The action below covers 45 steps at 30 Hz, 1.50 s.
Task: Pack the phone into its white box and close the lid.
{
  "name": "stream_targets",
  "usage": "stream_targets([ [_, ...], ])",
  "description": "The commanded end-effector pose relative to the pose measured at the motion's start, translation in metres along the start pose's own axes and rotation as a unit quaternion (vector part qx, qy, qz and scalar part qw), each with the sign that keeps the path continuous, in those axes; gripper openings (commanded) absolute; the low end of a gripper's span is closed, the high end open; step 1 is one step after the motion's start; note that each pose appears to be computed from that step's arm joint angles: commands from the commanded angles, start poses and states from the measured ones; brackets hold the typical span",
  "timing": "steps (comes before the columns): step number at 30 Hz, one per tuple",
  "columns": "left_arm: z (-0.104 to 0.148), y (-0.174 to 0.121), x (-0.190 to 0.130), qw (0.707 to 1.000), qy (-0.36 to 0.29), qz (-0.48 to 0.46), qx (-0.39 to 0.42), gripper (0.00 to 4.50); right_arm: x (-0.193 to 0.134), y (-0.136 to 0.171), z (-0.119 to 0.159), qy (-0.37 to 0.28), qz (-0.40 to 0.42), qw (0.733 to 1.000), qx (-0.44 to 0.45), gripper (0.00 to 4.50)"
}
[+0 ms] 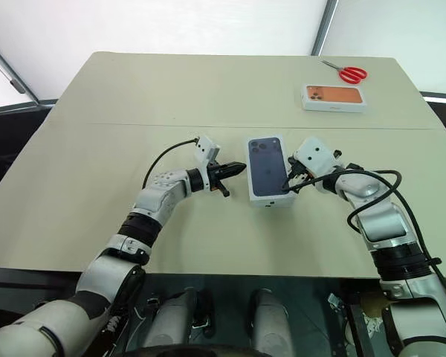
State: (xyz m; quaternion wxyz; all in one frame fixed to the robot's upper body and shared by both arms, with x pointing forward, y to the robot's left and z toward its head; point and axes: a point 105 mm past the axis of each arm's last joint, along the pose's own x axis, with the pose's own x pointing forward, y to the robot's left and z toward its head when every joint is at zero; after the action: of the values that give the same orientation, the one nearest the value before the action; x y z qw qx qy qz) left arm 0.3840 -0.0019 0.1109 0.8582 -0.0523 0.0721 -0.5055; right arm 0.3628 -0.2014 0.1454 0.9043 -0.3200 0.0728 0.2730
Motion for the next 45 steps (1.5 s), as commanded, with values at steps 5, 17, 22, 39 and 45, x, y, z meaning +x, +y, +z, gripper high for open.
stream_targets([
  [5,0.016,-0.005,0.007,0.999,-0.018,-0.015,0.023,0.0,-0.004,-0.002,0.002,-0.008,-0.013,1.0,-0.004,0.05],
  [17,0.01,-0.007,0.01,0.999,-0.009,-0.024,0.022,0.0,-0.006,-0.005,-0.004,0.005,-0.02,1.0,-0.002,0.05],
  [22,0.004,-0.004,0.004,1.0,-0.004,-0.017,0.022,0.0,-0.005,0.004,-0.008,0.013,-0.003,1.0,-0.01,0.05],
  [39,0.06,0.015,0.027,0.995,-0.071,0.057,0.047,0.0,0.017,-0.043,0.036,-0.06,-0.065,0.996,-0.001,0.05],
  [45,0.041,0.002,0.046,0.996,-0.029,0.044,0.068,0.0,0.032,-0.012,0.027,-0.042,-0.007,0.999,-0.009,0.05],
])
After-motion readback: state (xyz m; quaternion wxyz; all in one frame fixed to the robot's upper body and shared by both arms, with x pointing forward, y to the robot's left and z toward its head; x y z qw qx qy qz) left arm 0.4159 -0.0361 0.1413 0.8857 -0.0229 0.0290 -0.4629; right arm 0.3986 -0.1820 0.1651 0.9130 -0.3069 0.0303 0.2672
